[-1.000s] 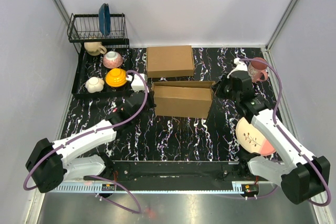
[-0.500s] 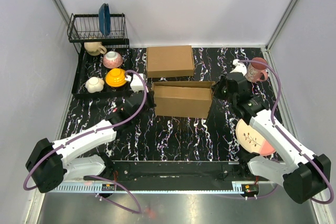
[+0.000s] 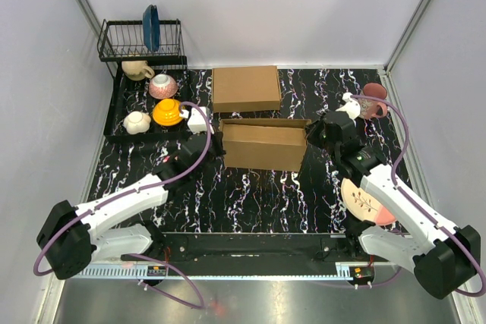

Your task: Fold the paper box

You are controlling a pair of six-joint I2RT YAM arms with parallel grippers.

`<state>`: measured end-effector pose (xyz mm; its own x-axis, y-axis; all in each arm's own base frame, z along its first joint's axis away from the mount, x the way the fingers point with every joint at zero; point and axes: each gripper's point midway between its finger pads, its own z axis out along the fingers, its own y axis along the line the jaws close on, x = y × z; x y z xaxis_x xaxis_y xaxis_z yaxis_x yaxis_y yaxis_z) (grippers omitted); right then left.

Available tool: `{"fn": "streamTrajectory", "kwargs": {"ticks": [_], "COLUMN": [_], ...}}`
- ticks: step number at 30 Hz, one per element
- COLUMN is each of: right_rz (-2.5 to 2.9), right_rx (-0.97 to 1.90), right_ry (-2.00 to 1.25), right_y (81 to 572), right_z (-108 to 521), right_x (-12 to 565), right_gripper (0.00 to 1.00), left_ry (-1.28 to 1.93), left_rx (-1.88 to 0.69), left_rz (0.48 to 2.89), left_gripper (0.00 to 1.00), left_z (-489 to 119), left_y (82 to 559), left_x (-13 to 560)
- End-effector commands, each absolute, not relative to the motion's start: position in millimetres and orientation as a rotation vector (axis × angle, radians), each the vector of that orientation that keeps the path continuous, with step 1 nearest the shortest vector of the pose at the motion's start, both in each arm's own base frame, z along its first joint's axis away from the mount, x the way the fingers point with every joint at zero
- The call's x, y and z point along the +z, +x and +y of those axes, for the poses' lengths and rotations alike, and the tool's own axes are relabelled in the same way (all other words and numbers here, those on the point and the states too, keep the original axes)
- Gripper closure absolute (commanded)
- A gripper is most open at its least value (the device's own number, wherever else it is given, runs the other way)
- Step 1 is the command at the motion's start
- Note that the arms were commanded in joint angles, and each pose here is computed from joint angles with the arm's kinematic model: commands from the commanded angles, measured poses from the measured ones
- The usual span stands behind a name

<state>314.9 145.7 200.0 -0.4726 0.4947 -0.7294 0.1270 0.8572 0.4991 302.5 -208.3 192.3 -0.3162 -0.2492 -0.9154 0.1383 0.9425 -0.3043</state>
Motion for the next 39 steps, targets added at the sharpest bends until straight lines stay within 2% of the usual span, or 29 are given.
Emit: {"fn": "streamTrajectory", "kwargs": {"ticks": [1, 8, 9, 16, 26, 31, 36, 39], "right_rz": [2.578, 2.597, 2.599, 2.589, 2.567, 2.564, 2.564, 2.563], "right_rx": [0.083, 0.069, 0.067, 0.080, 0.121, 0.134, 0.144, 0.162], "right_ry": [0.446, 0.423, 0.422, 0.423, 0.422, 0.409, 0.398, 0.392], "right_y": [217, 220, 220, 220, 222, 224, 224, 225], "right_z": [104, 106, 106, 106, 110, 112, 114, 116], "right_x": [79, 76, 76, 78, 87, 90, 91, 92], "right_gripper": [1.00, 1.00, 1.00, 1.00, 1.00, 1.00, 1.00, 1.00], "left_ry": [-0.032, -0.035, -0.035, -0.038, -0.060, -0.040, 0.005, 0.006], "left_rx": [-0.282, -0.281, -0.277, -0.292, -0.331, -0.351, -0.410, -0.429], "left_rz": [1.960, 1.918, 1.909, 1.868, 1.796, 1.751, 1.789, 1.816], "left_gripper": [1.00, 0.87, 0.81, 0.56, 0.37, 0.38, 0.51, 0.55], "left_z": [-194, -192, -191, -187, -181, -183, -194, -194], "left_y": [290, 293, 294, 293, 290, 297, 306, 311], "left_x": [157, 178, 181, 205, 247, 263, 252, 245]}}
